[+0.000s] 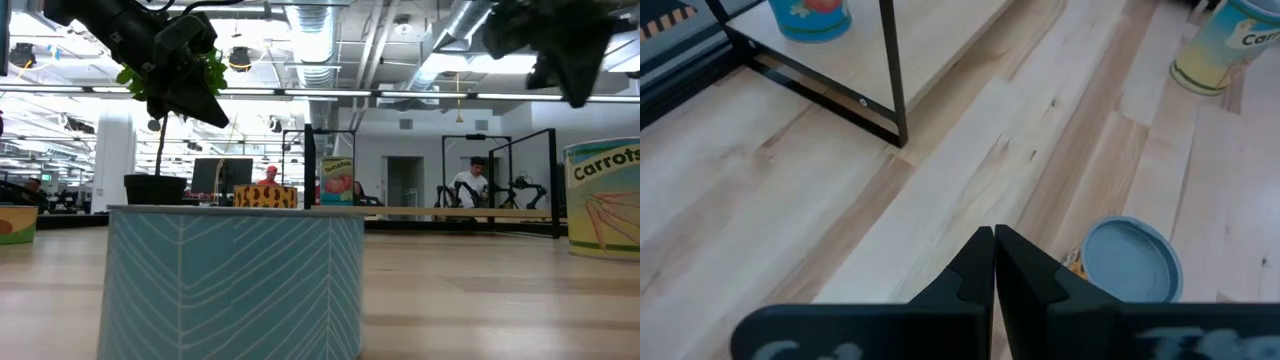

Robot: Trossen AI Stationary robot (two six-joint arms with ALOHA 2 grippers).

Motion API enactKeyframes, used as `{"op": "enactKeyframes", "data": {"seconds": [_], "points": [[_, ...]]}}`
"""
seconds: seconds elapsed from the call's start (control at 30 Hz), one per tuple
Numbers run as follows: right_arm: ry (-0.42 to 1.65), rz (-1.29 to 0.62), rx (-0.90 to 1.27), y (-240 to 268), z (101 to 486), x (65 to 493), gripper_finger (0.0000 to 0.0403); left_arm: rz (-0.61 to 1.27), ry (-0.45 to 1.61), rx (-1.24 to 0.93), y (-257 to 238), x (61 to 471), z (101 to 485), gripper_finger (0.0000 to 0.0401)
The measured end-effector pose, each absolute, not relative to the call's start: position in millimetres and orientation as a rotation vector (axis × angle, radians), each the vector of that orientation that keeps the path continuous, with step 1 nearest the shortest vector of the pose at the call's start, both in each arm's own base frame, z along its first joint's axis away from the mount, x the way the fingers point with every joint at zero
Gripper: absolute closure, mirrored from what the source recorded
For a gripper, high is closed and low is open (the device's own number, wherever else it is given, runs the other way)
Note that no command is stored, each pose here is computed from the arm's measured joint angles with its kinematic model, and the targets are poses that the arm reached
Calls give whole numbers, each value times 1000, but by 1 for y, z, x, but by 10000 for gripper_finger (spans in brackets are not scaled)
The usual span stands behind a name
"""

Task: Pick and place cans onto a shelf
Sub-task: Put the canned carrots on the shelf

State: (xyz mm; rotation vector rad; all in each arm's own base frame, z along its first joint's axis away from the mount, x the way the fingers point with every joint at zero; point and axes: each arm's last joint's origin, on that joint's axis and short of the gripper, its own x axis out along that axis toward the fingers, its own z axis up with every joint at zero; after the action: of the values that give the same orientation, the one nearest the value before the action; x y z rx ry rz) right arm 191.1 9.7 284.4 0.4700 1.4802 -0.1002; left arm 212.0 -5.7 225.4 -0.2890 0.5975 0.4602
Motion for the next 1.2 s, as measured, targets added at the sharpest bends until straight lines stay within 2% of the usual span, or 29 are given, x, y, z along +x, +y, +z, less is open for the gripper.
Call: {"op": "enactKeyframes", "data": {"seconds": [0.27,0.43,1.2], "points": [[1431,-118,379,25,259,188,231,464,592,-304,-6,212,226,401],[1459,-195,301,25,245,189,205,464,592,-304,-6,212,226,401],[1417,-155,348,26,221,191,230,440,601,-310,-6,212,225,401]]}}
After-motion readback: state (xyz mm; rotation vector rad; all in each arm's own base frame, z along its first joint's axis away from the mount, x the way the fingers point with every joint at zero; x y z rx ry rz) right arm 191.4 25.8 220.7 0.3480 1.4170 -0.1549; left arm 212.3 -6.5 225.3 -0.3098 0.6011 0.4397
